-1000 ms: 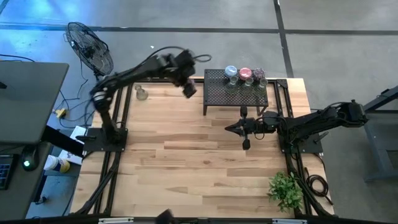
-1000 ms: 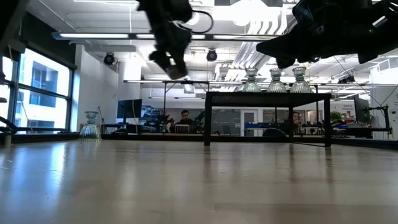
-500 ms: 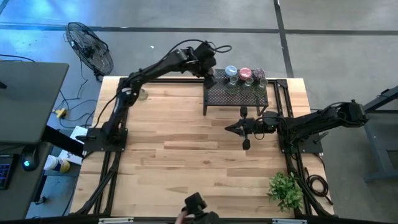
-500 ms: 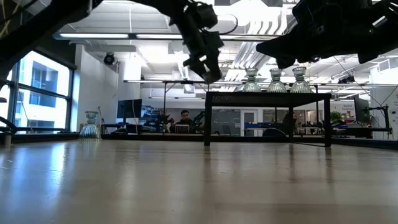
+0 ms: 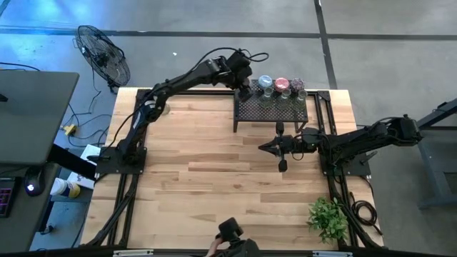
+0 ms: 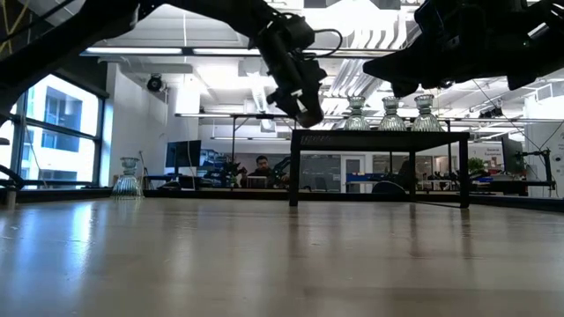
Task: Pick & Place candle stick holders
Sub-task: Put the red scented candle on the shelf
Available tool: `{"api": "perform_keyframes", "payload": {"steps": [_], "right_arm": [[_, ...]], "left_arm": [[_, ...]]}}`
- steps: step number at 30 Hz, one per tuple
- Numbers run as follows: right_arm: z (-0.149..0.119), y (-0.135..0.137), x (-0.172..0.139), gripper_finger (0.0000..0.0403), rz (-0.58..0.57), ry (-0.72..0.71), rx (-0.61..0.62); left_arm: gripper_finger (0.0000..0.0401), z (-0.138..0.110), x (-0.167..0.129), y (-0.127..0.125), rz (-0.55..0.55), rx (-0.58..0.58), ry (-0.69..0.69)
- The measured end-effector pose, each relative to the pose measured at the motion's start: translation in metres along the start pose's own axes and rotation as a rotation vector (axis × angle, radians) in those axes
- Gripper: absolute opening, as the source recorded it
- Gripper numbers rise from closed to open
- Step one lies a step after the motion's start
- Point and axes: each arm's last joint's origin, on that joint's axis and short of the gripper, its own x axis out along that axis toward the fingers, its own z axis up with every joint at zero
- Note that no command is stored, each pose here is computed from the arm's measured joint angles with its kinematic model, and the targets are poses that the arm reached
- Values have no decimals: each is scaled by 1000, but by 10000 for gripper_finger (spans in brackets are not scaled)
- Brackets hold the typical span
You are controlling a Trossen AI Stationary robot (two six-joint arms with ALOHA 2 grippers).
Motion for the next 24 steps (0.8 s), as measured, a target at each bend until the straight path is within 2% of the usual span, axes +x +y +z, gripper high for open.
{"api": "perform_keyframes", "payload": {"steps": [3,10,16,24], "right_arm": [[0,0,0,1,0,0,0],[0,0,0,1,0,0,0],[0,0,0,1,0,-1,-1],[0,0,0,1,0,-1,-2]], "left_arm": [[285,1,0,0,0,-1,-12],[285,-5,23,2,-2,-16,11],[286,-6,26,5,2,-19,24],[343,-7,27,4,0,-16,25]]}}
